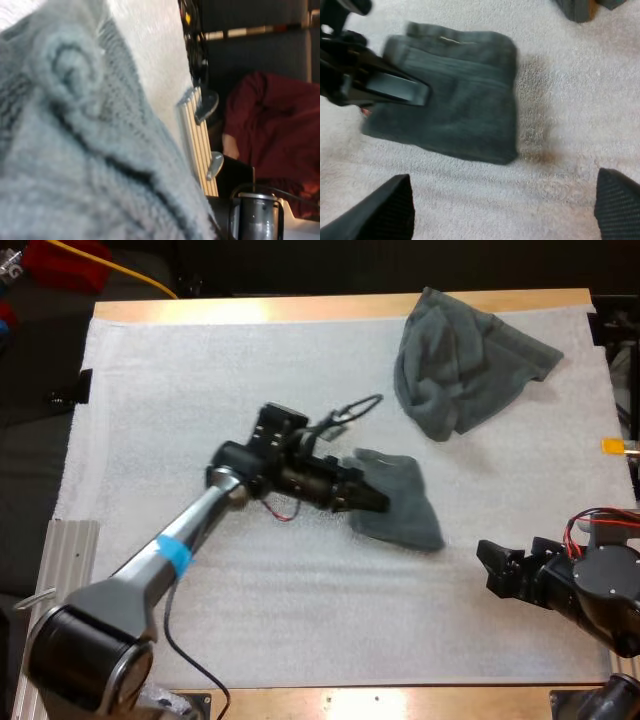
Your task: Pick towel from pile, fold and stack
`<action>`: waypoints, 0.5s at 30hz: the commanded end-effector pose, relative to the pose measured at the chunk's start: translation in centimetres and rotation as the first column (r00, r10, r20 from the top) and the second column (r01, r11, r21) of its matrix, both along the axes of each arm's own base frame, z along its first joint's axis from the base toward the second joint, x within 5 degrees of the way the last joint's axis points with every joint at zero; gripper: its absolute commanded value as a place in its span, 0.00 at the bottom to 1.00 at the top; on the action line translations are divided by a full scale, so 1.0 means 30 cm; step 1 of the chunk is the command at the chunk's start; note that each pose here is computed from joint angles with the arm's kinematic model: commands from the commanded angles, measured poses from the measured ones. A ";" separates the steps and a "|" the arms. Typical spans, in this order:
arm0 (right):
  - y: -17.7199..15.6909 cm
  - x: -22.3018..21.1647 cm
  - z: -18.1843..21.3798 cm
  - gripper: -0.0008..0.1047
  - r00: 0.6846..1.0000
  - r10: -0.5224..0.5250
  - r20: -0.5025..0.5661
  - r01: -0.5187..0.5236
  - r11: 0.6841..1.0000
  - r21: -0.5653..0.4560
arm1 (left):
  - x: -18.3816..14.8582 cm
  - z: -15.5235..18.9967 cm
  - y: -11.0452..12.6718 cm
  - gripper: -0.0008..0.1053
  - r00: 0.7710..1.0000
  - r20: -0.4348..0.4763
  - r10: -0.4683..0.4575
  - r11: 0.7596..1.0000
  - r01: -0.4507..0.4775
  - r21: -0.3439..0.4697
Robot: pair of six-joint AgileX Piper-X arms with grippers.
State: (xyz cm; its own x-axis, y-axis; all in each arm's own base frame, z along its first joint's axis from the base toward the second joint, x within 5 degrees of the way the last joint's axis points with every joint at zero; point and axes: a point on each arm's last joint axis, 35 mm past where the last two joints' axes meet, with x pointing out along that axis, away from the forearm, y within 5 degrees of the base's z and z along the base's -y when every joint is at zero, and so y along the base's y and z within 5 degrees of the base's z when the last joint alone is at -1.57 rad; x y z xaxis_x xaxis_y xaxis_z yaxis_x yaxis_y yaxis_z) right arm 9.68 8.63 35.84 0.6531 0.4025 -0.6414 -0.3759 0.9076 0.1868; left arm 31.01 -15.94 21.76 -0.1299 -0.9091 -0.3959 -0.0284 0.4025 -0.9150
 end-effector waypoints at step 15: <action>-0.004 -0.001 0.012 0.69 1.000 -0.002 0.016 0.002 1.000 -0.002 | -0.058 -0.018 0.417 0.01 0.995 0.035 0.094 0.930 -0.100 0.353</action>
State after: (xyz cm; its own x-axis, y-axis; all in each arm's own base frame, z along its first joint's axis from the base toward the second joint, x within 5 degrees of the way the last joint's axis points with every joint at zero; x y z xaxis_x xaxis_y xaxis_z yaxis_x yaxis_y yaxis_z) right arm 9.68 8.63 35.84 0.6531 0.4025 -0.6414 -0.3759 0.9076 0.1868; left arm 29.48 -3.42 20.67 -0.0367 -0.7252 -0.6875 -0.0911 0.6875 -0.7204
